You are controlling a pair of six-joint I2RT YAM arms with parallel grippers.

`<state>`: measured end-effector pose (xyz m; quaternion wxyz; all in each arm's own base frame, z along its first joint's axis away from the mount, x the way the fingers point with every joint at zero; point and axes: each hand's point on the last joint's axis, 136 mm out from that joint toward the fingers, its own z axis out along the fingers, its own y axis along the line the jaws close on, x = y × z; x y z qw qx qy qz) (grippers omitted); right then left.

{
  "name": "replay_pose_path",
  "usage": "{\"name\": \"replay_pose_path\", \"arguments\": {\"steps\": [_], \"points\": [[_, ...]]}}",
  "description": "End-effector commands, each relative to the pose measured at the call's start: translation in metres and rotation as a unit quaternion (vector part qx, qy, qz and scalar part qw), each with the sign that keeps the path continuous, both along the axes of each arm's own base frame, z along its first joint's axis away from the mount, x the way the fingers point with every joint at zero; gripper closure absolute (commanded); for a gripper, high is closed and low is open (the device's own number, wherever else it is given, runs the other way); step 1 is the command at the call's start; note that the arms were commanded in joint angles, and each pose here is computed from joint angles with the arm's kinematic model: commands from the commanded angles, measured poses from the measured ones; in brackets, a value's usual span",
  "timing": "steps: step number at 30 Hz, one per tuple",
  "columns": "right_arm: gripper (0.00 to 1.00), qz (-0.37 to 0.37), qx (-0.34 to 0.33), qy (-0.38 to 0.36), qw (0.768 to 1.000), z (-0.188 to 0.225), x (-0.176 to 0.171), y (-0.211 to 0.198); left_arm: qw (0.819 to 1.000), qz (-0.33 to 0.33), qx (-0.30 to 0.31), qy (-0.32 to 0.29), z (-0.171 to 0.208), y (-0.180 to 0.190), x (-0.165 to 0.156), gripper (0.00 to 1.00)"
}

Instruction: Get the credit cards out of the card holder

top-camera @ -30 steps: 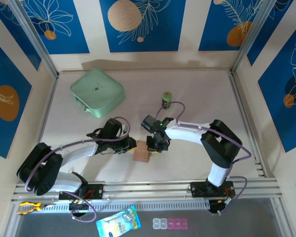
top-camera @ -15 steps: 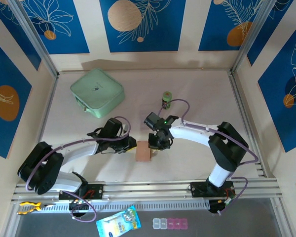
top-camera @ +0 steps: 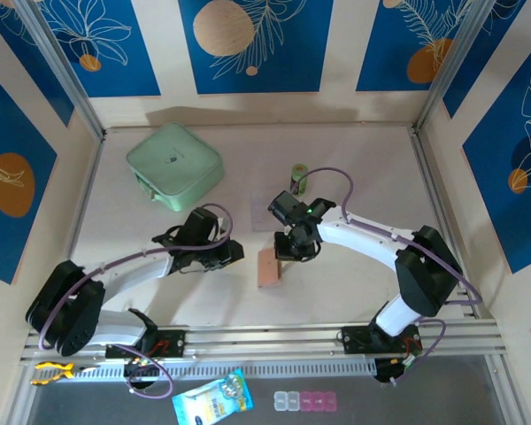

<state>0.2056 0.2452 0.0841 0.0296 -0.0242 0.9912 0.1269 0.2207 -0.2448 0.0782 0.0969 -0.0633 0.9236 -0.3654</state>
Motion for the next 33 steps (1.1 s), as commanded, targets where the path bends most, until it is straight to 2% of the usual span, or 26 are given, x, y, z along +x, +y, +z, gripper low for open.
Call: {"name": "replay_pose_path", "arguments": {"steps": [1, 14, 23, 28, 33], "points": [[0.93, 0.013, 0.015, -0.018, 1.0, 0.025, 0.001, 0.003, 1.0, 0.006, 0.006, -0.03, 0.017, 0.005, 0.009, 0.78], [0.93, 0.032, 0.05, -0.035, 0.998, 0.046, 0.004, 0.028, 0.999, 0.002, 0.009, -0.051, 0.025, 0.01, 0.007, 0.76], [0.93, 0.069, 0.052, -0.053, 0.995, 0.059, 0.003, 0.042, 0.999, -0.004, 0.01, -0.037, 0.014, 0.009, 0.003, 0.76], [0.93, 0.078, 0.035, -0.062, 0.994, 0.057, 0.001, 0.032, 1.0, -0.009, 0.004, -0.023, 0.005, 0.005, 0.001, 0.76], [0.93, 0.045, -0.001, -0.042, 0.998, 0.038, 0.0, -0.001, 1.0, -0.012, 0.002, -0.01, -0.003, 0.003, 0.0, 0.76]]}}
